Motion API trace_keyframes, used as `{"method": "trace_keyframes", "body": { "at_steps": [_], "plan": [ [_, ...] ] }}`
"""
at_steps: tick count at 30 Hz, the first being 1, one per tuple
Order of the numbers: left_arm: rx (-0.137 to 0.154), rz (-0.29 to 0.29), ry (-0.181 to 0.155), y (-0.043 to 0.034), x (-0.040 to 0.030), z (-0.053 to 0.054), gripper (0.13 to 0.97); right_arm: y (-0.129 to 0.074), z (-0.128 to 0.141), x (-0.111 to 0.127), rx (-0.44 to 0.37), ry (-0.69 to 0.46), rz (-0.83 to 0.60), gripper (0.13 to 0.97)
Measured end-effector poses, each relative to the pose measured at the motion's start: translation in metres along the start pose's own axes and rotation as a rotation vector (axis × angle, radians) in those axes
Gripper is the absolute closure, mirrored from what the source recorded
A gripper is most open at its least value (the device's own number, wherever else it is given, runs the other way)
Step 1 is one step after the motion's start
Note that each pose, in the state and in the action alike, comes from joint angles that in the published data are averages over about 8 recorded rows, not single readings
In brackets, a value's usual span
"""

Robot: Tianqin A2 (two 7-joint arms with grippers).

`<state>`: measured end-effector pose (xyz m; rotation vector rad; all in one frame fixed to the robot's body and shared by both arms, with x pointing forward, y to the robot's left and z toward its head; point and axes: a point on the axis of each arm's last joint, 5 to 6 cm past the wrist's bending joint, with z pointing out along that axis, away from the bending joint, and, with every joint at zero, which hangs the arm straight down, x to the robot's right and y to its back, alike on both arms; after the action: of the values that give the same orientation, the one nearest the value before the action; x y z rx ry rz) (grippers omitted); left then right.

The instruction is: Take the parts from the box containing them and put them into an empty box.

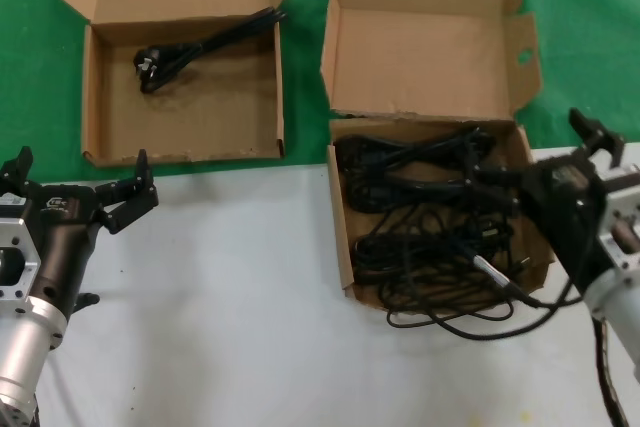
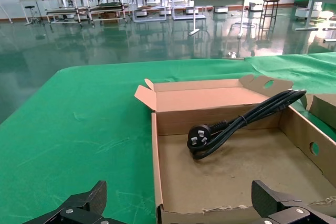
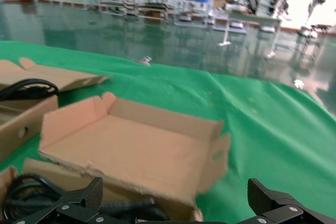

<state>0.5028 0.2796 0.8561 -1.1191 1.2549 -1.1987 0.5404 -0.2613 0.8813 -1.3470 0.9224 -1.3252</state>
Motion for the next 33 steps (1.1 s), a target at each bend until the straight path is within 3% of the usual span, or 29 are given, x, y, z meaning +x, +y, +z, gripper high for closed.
{"method": "trace_keyframes", "body": {
  "at_steps": [12, 33],
  "plan": [
    [-0.003, 0.0, -0.005, 0.0008, -0.0006, 0.0, 0.132, 0.02, -0.028, 0.007, -0.067, 0.066, 0.121, 0.13],
    [-0.003, 0.0, -0.005, 0.0009, -0.0006, -0.001, 0.132, 0.021, -0.03, 0.007, -0.07, 0.069, 0.127, 0.13]
  ]
}}
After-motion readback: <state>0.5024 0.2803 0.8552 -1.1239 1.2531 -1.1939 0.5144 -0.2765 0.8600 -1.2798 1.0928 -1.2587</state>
